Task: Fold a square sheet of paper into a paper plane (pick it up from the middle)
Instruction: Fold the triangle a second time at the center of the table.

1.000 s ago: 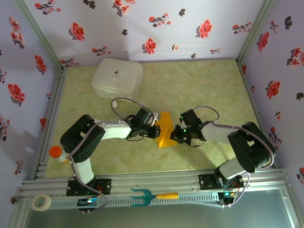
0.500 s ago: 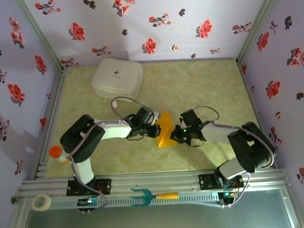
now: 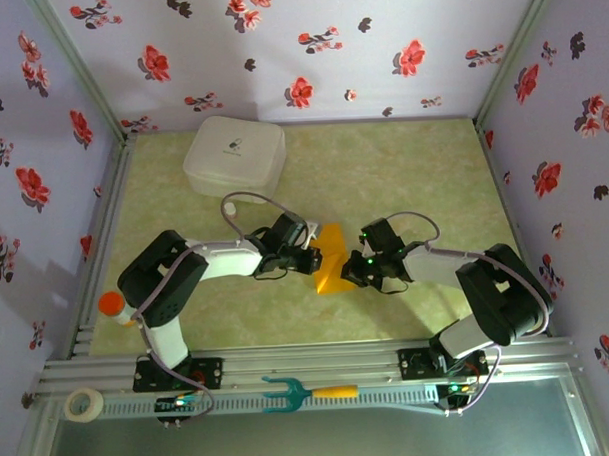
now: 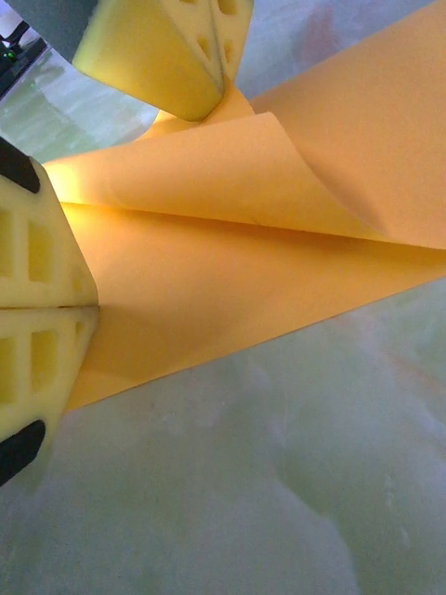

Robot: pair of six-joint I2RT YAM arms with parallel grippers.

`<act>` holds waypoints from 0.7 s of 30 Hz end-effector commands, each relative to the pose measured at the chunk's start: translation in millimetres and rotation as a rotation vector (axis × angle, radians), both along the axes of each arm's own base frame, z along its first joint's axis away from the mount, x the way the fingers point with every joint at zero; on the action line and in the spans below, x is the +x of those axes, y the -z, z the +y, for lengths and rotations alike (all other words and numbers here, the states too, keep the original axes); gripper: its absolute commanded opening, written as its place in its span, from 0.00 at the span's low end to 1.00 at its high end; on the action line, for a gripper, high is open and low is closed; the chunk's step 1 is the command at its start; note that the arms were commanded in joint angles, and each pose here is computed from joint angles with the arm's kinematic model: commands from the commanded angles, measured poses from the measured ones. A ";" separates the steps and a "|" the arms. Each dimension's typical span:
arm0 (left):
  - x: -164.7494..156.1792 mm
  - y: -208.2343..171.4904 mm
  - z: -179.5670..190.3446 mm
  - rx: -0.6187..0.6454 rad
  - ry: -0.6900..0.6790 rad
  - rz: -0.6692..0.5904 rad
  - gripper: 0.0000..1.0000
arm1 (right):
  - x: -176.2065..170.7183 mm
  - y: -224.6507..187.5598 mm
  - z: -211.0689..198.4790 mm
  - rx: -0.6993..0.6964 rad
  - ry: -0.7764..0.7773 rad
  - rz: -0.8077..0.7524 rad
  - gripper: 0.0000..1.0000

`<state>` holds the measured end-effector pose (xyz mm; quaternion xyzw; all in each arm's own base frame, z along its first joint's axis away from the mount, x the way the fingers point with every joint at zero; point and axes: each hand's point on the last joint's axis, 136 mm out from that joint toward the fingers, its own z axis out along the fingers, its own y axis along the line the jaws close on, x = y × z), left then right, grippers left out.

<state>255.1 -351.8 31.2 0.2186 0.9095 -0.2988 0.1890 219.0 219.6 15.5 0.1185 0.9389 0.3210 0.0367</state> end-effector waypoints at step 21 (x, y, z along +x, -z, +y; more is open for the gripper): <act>5.2 6.1 6.4 0.026 -0.016 -0.009 0.04 | -10.8 12.6 -13.9 -0.085 0.000 0.044 0.08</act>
